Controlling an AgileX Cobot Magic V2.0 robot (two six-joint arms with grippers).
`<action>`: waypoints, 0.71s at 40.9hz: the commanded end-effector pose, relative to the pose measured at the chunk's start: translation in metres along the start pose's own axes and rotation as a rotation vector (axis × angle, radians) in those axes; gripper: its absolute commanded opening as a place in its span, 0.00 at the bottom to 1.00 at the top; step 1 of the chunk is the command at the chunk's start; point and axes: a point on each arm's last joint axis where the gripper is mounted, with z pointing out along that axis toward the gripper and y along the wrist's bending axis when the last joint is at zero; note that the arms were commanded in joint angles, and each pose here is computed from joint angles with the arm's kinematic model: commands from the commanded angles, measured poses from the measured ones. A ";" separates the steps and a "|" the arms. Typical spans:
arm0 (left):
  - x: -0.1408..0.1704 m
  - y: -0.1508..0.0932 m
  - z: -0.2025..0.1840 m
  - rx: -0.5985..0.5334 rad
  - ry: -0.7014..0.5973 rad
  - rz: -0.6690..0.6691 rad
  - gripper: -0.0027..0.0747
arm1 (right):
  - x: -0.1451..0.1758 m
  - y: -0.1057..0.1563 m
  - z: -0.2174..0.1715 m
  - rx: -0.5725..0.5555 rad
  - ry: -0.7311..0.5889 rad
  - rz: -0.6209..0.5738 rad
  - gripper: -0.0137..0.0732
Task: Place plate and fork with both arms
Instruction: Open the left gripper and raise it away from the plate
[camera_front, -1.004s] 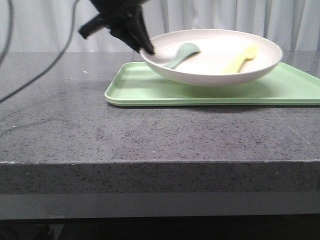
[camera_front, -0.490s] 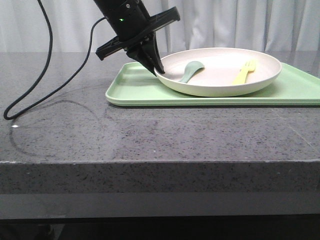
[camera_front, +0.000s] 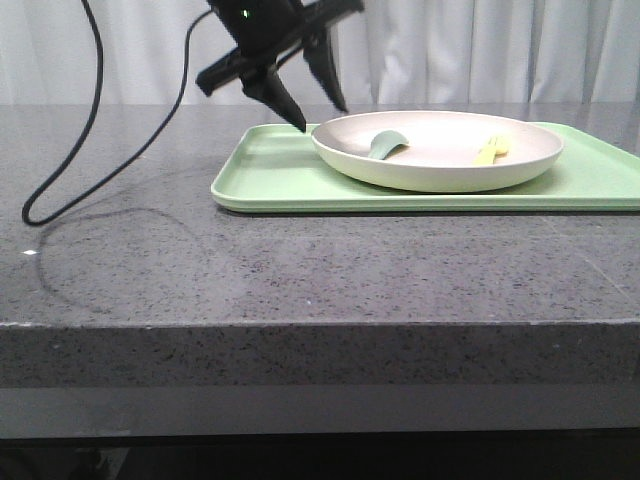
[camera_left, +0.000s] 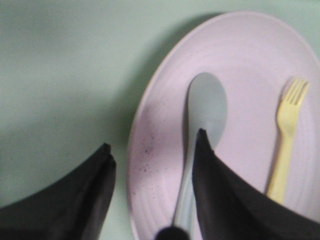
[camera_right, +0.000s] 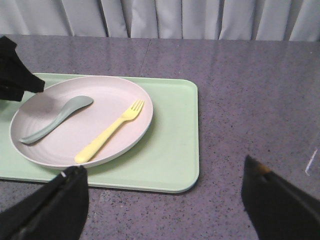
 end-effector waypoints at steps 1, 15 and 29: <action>-0.017 -0.030 -0.074 0.094 -0.173 0.079 0.56 | -0.018 0.000 -0.003 0.005 -0.103 -0.008 0.90; -0.018 -0.053 -0.128 0.117 -0.254 0.275 0.01 | -0.018 0.000 -0.003 0.005 -0.101 -0.008 0.90; -0.009 -0.049 -0.167 -0.062 -0.316 0.380 0.01 | -0.018 0.000 -0.003 0.005 -0.102 -0.008 0.90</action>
